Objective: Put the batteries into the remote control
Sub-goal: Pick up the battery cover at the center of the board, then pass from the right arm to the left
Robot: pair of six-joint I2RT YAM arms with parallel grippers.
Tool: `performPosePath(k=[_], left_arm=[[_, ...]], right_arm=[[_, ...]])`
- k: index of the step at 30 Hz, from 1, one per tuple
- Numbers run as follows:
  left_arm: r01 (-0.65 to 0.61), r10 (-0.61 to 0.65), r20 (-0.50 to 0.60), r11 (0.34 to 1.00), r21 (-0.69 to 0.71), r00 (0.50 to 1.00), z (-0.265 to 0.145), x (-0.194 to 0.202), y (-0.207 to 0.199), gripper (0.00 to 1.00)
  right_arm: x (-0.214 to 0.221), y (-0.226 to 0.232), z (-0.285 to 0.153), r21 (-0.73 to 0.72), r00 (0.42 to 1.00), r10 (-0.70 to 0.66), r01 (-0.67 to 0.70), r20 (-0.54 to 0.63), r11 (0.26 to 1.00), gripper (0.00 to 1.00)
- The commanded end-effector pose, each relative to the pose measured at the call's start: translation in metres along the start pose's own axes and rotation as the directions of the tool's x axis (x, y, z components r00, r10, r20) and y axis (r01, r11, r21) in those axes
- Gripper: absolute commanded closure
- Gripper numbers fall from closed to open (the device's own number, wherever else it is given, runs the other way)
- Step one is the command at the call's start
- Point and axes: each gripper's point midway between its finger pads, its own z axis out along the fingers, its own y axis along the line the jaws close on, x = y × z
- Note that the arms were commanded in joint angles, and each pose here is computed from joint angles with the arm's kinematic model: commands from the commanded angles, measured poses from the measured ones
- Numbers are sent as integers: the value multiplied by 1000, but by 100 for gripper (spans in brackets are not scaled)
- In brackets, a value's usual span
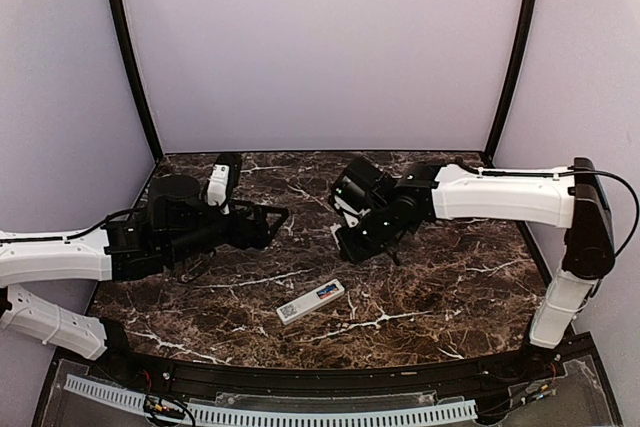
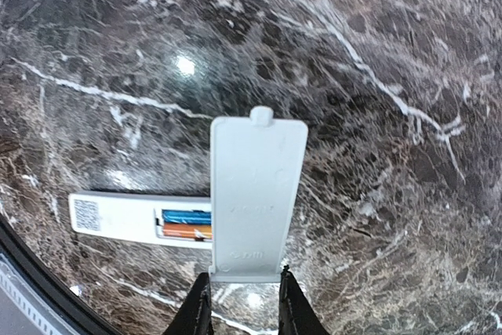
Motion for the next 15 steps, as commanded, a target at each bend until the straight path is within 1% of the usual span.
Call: performPosePath(k=[1,6,9,15], left_arm=[[127,-125,-21,990,64,992,9,-1,-15,5],[206,-203,-39,975,88,978,21,-1,-16,9],[240,-236,-51,967,87,970,28,-1,-15,13],[255,-247,-84,961,107,965,39,1,-22,20]], right_arm=[[-36,28,-24,-23,984,-64,69,164,997,82],[-52,54,-42,-60,961,-103,123,258,991,82],[-59,62,-50,-62,947,-119,143,300,988,82],[-64,71,-57,-65,934,-137,167,329,984,81]])
